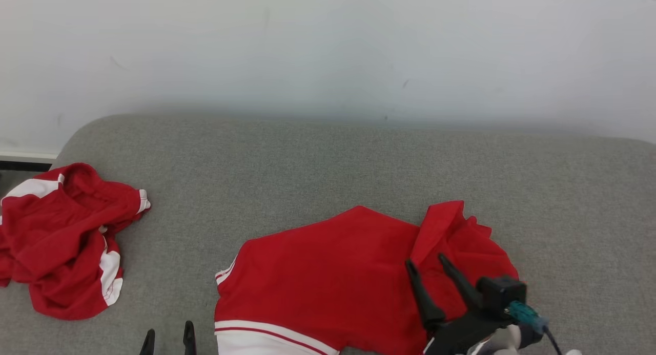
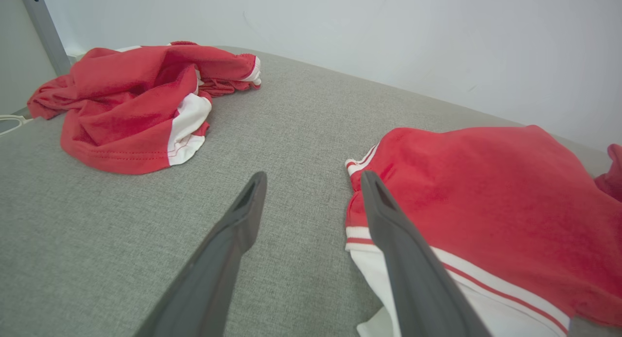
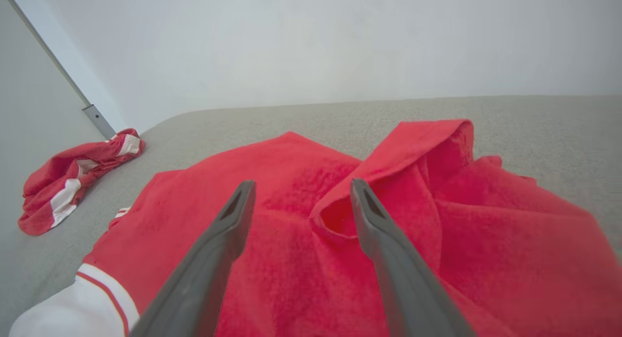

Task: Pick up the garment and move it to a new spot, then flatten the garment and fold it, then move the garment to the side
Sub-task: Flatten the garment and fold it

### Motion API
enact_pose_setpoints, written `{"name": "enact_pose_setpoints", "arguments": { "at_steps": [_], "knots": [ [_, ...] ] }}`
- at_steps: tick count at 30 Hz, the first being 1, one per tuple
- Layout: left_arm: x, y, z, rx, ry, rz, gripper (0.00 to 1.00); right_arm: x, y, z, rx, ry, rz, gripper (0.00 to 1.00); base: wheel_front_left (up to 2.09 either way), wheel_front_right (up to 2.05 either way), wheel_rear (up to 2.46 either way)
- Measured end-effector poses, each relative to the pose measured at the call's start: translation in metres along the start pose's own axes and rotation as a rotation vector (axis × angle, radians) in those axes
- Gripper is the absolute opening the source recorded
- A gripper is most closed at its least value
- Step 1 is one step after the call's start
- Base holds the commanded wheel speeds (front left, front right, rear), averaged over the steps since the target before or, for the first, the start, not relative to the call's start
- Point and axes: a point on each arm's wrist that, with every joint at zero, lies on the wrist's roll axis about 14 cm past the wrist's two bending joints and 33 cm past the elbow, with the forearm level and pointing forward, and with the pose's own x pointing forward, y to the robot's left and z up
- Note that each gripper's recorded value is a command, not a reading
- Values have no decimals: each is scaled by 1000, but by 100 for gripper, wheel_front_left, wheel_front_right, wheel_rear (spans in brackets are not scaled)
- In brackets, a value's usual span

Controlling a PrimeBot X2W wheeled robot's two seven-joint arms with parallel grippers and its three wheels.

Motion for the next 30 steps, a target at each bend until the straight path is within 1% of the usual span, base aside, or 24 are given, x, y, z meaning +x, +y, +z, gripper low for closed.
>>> {"name": "enact_pose_setpoints", "arguments": {
  "at_steps": [3, 7, 11, 15, 16, 17, 18, 20, 24, 27, 30],
  "knots": [
    [-4, 0, -3, 1, 8, -2, 100, -6, -22, 24, 32, -95, -60, 100, 0, 0, 0],
    [-3, -3, -1, 1, 1, -13, 100, -33, -67, 47, 5, -187, -176, 100, 0, 0, 0],
    [-5, -5, -3, 3, 5, -19, 100, -64, -98, 57, -22, -238, -283, 100, 0, 0, 0],
    [-5, -5, -4, 31, 10, -31, 100, -87, -108, 49, -22, -227, -347, 100, 0, 0, 0],
    [-6, -5, -5, 47, 16, -37, 100, -90, -106, 44, -17, -210, -350, 100, 0, 0, 0],
    [-6, -8, -11, 58, 47, -54, 100, -92, -99, 28, -13, -149, -340, 100, 0, 0, 0],
    [-7, -10, -16, 61, 69, -69, 100, -92, -95, 21, -15, -118, -330, 100, 0, 0, 0],
    [-9, -20, -25, 61, 106, -110, 100, -89, -88, 11, -2, -76, -312, 100, 0, 0, 0],
    [-20, -38, -50, 83, 203, -195, 100, -83, -78, -14, -19, 47, -261, 100, 0, 0, 0],
    [-32, -48, -69, 75, 270, -232, 100, -77, -76, -20, -45, 101, -228, 100, 0, 0, 0],
    [-41, -47, -81, 75, 312, -227, 100, -73, -77, -29, -66, 155, -203, 100, 0, 0, 0]
  ]
}}
